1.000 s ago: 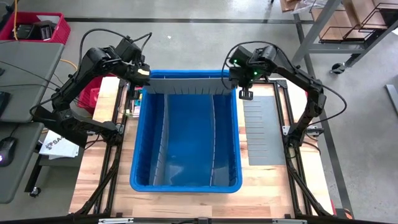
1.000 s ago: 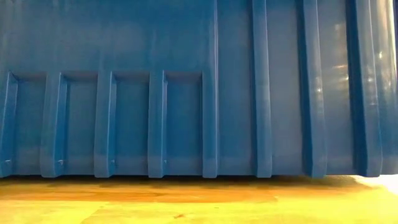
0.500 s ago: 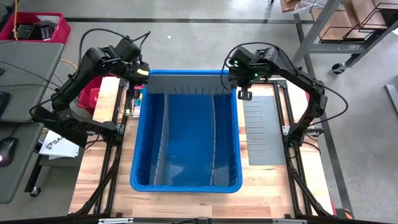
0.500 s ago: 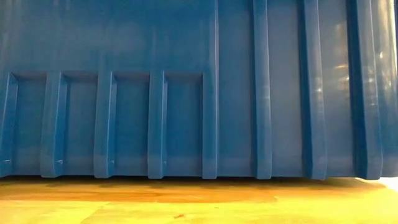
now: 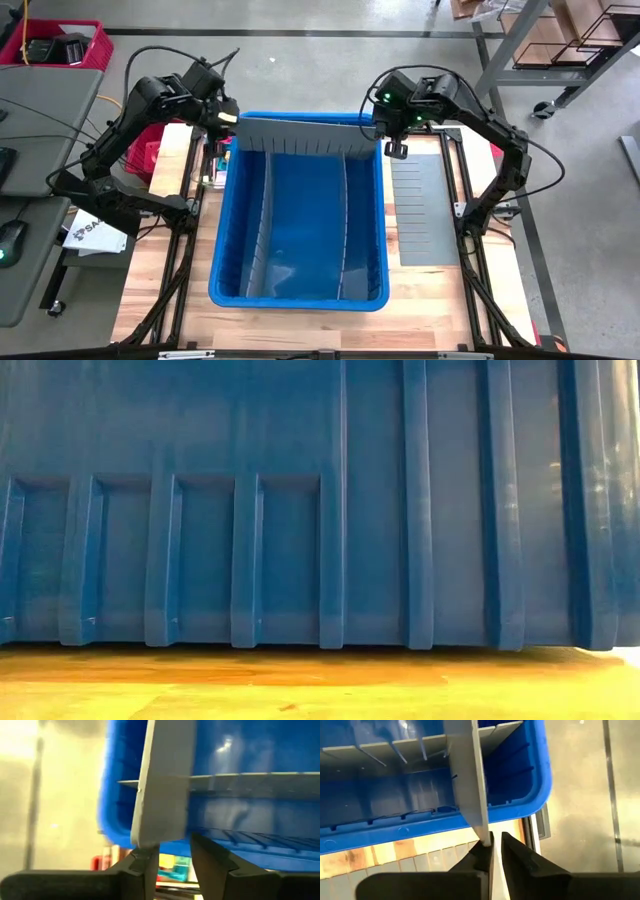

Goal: Sort blocks

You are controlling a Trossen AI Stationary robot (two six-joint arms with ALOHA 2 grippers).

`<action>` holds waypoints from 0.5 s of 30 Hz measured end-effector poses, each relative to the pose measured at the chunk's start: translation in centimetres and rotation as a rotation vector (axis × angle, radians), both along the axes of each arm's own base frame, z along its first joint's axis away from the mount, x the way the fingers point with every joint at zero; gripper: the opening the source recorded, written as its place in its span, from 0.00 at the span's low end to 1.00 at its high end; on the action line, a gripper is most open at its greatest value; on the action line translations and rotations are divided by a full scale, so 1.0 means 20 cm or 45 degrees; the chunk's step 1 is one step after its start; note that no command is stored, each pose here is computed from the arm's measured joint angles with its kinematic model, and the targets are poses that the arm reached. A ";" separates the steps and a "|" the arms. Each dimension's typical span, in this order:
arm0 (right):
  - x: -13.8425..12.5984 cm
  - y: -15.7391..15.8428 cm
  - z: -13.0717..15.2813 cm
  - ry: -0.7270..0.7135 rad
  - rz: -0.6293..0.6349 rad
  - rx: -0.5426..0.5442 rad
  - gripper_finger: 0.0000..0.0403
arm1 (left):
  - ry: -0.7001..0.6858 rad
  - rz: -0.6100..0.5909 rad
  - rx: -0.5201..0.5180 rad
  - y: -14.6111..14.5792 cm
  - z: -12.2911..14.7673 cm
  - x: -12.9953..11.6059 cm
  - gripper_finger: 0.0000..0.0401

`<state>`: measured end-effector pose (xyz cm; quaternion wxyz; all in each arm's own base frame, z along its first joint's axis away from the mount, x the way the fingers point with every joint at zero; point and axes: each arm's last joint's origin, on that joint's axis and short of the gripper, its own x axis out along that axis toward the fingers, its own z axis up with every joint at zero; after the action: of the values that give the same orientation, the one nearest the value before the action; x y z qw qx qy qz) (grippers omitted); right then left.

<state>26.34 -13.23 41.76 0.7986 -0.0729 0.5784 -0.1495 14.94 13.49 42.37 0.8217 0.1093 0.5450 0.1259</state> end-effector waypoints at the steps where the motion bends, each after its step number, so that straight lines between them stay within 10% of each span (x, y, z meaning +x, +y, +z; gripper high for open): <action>1: 0.00 0.00 0.01 -0.004 -0.004 -0.016 0.07 | -0.006 0.010 0.036 0.00 0.02 0.00 0.29; 15: -0.12 0.03 0.34 -0.289 -0.146 -0.263 0.11 | -0.250 0.159 0.213 -0.09 0.30 -0.08 0.38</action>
<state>23.84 -12.71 48.53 0.8371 -0.1042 0.4694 -0.2609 13.29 11.68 48.43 0.8497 0.1305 0.4552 0.2320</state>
